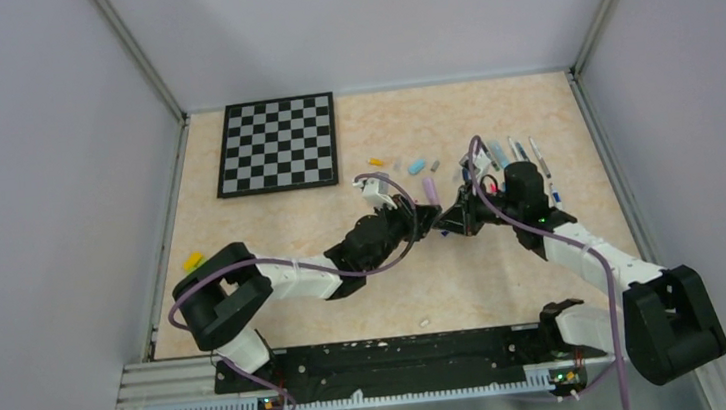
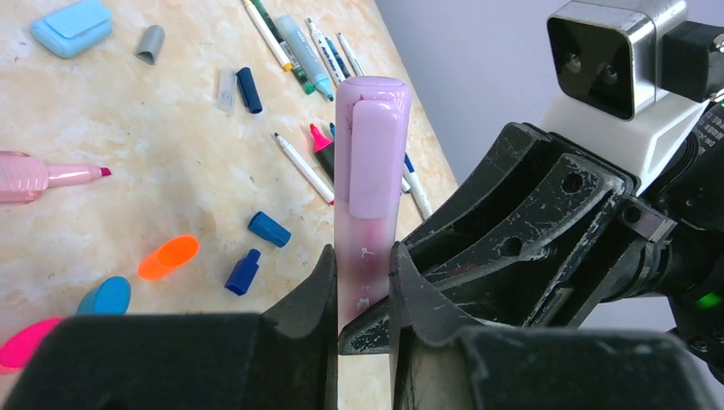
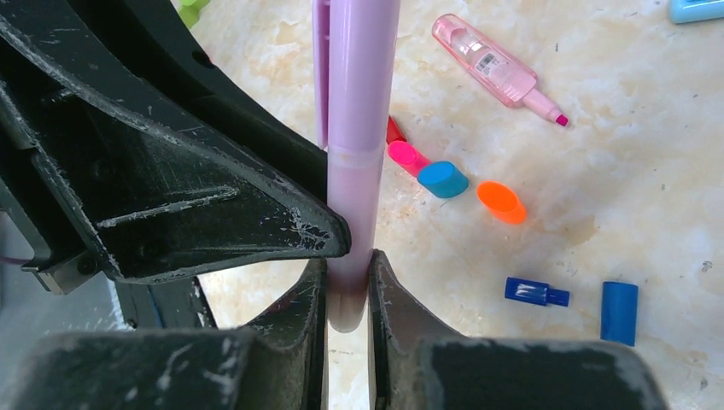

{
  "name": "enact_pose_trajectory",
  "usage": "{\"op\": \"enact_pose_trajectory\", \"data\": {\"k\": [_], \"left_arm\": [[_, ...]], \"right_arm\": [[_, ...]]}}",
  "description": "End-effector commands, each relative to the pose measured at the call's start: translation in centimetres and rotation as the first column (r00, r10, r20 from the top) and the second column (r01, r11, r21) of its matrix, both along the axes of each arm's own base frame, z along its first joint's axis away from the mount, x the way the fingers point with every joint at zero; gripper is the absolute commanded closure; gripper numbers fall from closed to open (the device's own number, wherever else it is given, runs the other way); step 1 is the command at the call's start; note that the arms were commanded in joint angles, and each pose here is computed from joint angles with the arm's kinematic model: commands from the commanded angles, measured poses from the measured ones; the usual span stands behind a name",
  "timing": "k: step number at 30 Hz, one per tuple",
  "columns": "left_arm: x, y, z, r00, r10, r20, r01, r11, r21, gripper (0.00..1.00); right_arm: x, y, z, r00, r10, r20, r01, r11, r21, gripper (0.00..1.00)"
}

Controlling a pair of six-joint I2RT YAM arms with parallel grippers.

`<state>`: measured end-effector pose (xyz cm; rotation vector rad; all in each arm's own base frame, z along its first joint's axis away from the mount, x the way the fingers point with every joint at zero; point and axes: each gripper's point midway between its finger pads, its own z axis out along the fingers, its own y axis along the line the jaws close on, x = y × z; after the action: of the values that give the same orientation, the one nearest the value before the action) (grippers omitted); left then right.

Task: Open the pen caps
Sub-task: Pick up the pen from the center of the board, then open the pen cap from the pen.

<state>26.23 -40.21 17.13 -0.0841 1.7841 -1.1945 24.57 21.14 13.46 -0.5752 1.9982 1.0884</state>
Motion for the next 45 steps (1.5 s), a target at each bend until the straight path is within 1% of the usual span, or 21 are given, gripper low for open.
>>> {"op": "enact_pose_trajectory", "data": {"k": [1, 2, 3, 6, 9, 10, 11, 15, 17, 18, 19, 23, 27, 32, 33, 35, 39, 40, 45], "left_arm": [[-1.8, -0.9, 4.5, 0.994, -0.068, 0.082, 0.077, 0.991, -0.112, 0.73], [-2.0, -0.6, 5.0, 0.992, -0.071, 0.104, 0.083, 0.99, -0.11, 0.67], [-2.2, -0.1, 5.0, 0.99, -0.07, 0.119, 0.081, 0.992, -0.096, 0.56], [-2.9, 1.7, 5.9, 0.979, -0.067, 0.192, 0.082, 0.994, -0.07, 0.33], [-3.2, 4.2, 6.2, 0.963, -0.041, 0.266, 0.044, 0.999, -0.007, 0.13], [-3.3, 5.1, 6.4, 0.957, -0.028, 0.29, 0.027, 1.0, 0.01, 0.05], [-3.5, 5.9, 6.5, 0.949, -0.022, 0.314, 0.015, 1.0, 0.027, 0.02], [-4.5, 8.3, 7.3, 0.921, -0.05, 0.385, 0.031, 0.998, 0.055, 0.01], [-5.2, 8.7, 7.5, 0.904, -0.116, 0.412, 0.094, 0.993, 0.074, 0.01], [-6.3, 8.3, 7.6, 0.879, -0.2, 0.433, 0.179, 0.98, 0.089, 0.01], [-6.9, 8.2, 7.8, 0.858, -0.253, 0.447, 0.234, 0.967, 0.098, 0.01], [-7.9, 7.6, 7.5, 0.808, -0.384, 0.447, 0.375, 0.92, 0.114, 0.01], [-8.8, 6.3, 7.8, 0.757, -0.466, 0.459, 0.482, 0.872, 0.089, 0.01], [-9.6, 4.5, 8.4, 0.673, -0.53, 0.516, 0.582, 0.81, 0.073, 0.01], [-9.7, 4.3, 8.3, 0.665, -0.535, 0.521, 0.594, 0.802, 0.066, 0.01], [-9.9, 3.9, 8.3, 0.647, -0.548, 0.53, 0.618, 0.784, 0.058, 0.06], [-9.7, 3.2, 7.7, 0.633, -0.568, 0.526, 0.642, 0.765, 0.054, 0.19], [-9.8, 3.1, 7.7, 0.626, -0.574, 0.527, 0.65, 0.758, 0.052, 0.23], [-10.0, 2.5, 7.5, 0.608, -0.599, 0.521, 0.684, 0.729, 0.041, 0.51]], "right_arm": [[0.8, 0.4, 2.1, 0.992, 0.034, 0.124, -0.034, 0.999, -0.002, 0.99], [0.8, 0.4, 2.3, 0.99, 0.046, 0.136, -0.045, 0.999, -0.007, 1.0], [0.8, 0.3, 2.3, 0.988, 0.055, 0.146, -0.053, 0.998, -0.013, 1.0], [0.4, -0.1, 2.6, 0.976, 0.122, 0.181, -0.118, 0.992, -0.033, 1.0], [-0.2, -0.5, 2.9, 0.953, 0.197, 0.231, -0.189, 0.98, -0.057, 1.0], [-0.4, -0.5, 2.9, 0.945, 0.219, 0.242, -0.211, 0.976, -0.06, 1.0], [-0.8, -0.6, 3.0, 0.941, 0.237, 0.242, -0.23, 0.971, -0.059, 1.0], [-1.9, -0.8, 3.1, 0.909, 0.322, 0.265, -0.312, 0.947, -0.081, 1.0], [-3.1, -0.8, 2.8, 0.887, 0.379, 0.265, -0.369, 0.925, -0.088, 1.0], [-3.4, -0.8, 2.7, 0.877, 0.398, 0.269, -0.387, 0.917, -0.096, 1.0], [-3.7, -0.9, 2.5, 0.866, 0.418, 0.273, -0.405, 0.908, -0.106, 1.0], [-5.0, -0.9, 2.5, 0.822, 0.492, 0.287, -0.482, 0.869, -0.11, 1.0], [-6.8, -0.6, 2.8, 0.787, 0.547, 0.285, -0.554, 0.83, -0.062, 1.0], [-7.9, -0.1, 2.6, 0.765, 0.588, 0.263, -0.602, 0.798, -0.03, 1.0], [-8.1, 0.0, 2.5, 0.76, 0.595, 0.261, -0.61, 0.792, -0.028, 1.0], [-8.4, 0.2, 2.5, 0.754, 0.607, 0.253, -0.623, 0.782, -0.02, 1.0], [-8.8, 0.4, 2.4, 0.745, 0.62, 0.245, -0.637, 0.771, -0.014, 1.0], [-8.8, 0.4, 2.3, 0.745, 0.622, 0.242, -0.638, 0.77, -0.012, 1.0], [-8.9, 0.5, 2.2, 0.743, 0.626, 0.235, -0.643, 0.766, -0.009, 1.0]]}}
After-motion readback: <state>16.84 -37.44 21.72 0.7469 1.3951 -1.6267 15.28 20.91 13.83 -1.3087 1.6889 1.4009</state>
